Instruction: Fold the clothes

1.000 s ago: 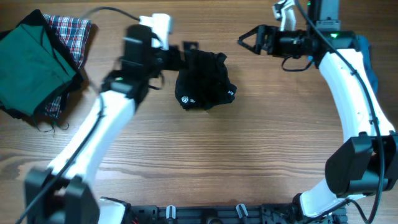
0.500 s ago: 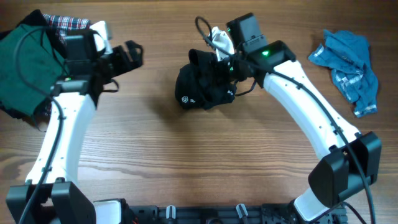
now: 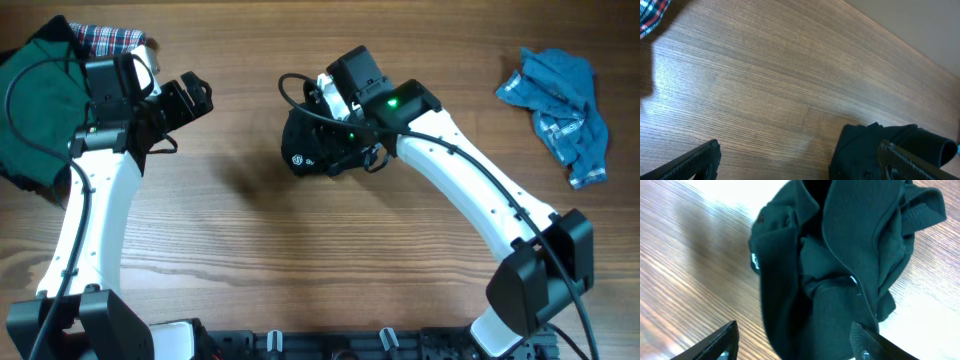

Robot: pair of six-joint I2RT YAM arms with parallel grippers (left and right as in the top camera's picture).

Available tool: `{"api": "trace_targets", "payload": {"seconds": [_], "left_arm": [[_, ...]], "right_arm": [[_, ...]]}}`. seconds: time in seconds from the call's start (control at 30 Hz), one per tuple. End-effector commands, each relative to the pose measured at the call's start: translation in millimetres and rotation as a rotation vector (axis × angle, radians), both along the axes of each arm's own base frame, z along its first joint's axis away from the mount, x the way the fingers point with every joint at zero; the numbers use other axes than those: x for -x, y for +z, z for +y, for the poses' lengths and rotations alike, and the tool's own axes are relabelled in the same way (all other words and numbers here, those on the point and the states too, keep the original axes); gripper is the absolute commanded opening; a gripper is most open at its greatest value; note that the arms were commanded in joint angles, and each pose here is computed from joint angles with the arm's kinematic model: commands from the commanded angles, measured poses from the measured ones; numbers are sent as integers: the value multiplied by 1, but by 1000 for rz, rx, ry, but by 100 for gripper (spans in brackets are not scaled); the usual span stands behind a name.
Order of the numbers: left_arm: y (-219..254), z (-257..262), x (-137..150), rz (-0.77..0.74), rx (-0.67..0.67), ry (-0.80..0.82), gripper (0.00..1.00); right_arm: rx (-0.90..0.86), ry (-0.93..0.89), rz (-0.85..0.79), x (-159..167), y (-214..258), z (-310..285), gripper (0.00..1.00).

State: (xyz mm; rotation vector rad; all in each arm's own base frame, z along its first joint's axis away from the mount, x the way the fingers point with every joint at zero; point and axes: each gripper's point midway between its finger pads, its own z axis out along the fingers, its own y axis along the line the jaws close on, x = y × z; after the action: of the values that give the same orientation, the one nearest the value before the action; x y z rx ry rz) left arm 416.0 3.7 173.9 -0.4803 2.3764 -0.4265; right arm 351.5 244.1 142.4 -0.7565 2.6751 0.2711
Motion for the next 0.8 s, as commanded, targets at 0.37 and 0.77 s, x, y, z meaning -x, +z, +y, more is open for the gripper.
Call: {"api": "trace_targets", "payload": {"seconds": [0.37, 0.77], "left_arm": [[-11, 6, 4, 44, -40, 8, 100], [-11, 6, 4, 47, -39, 8, 100]], "right_arm": [[156, 36, 24, -4, -52, -2, 54], [211, -294, -1, -45, -56, -65, 4]]}}
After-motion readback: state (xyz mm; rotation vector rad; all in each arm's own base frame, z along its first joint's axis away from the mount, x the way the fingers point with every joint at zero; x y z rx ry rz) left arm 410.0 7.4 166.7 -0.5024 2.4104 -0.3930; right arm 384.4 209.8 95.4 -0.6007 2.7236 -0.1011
